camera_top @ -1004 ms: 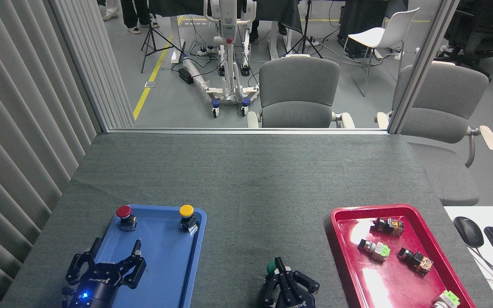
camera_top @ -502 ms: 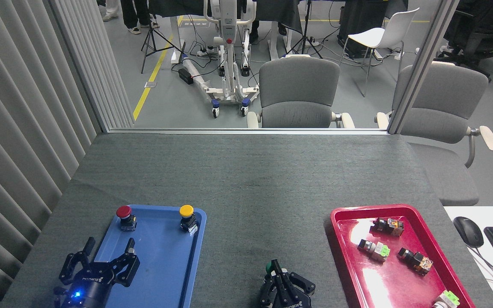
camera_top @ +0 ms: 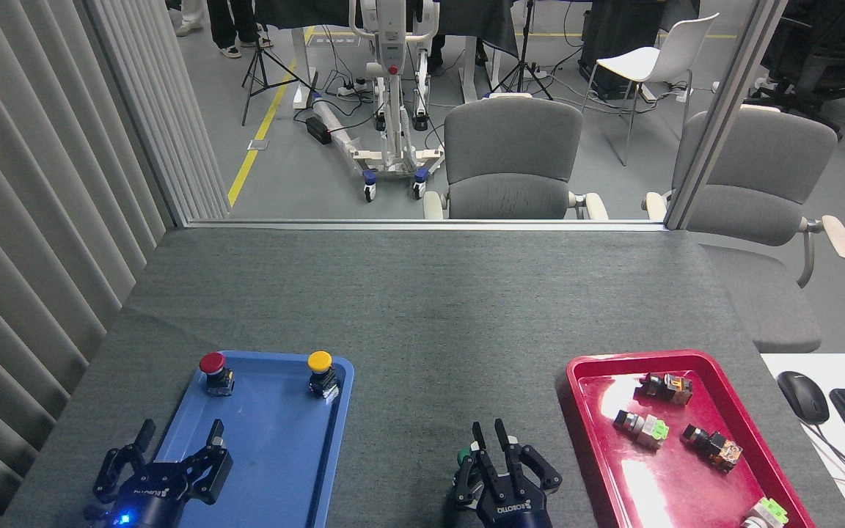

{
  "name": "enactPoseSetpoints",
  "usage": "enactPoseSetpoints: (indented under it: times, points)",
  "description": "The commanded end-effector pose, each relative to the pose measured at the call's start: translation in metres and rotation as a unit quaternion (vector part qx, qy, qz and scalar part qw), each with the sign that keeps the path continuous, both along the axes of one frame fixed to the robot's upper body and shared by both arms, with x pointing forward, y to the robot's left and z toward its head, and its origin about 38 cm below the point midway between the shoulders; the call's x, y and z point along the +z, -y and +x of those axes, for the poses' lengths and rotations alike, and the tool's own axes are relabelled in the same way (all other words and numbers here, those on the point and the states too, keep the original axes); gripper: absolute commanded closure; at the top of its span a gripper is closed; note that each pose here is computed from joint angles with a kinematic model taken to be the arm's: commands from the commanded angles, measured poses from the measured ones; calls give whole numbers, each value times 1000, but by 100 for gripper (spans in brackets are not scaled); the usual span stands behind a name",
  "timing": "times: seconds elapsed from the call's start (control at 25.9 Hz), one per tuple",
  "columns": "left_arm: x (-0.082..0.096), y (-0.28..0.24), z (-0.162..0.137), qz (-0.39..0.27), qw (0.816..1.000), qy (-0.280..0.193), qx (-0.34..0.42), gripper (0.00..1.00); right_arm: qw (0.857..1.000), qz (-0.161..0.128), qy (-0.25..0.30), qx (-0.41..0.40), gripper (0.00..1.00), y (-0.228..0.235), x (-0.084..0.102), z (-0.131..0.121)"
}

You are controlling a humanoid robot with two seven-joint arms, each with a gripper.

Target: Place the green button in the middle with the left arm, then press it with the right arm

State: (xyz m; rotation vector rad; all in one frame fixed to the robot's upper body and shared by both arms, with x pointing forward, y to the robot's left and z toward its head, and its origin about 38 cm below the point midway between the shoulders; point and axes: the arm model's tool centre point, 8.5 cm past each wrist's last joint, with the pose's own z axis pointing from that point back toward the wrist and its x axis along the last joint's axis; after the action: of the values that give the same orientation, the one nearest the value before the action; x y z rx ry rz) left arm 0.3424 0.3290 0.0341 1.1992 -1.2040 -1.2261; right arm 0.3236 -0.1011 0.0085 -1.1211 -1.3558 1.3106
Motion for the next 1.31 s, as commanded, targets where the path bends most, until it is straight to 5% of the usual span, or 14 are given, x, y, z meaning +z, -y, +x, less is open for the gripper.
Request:
enactPoseSetpoints:
  times: [0.0,0.27,0.77,1.27]
  points:
    - [-4,-3,-8,-11,1000,-3,6,0,999,-1,24,-21,13,8,7,2]
    - [2,-6,-8,-38,999,9,2,0,996,-11,33,-76,1,44,11,4]
    - [3,-11,-9,-42,999,12,9,0,992,-29,6,-121,1,111,-6,-15]
    - [20,-9,9,-69,997,40,10,0,993,-25,-10,-113,0,115,-14,-24]
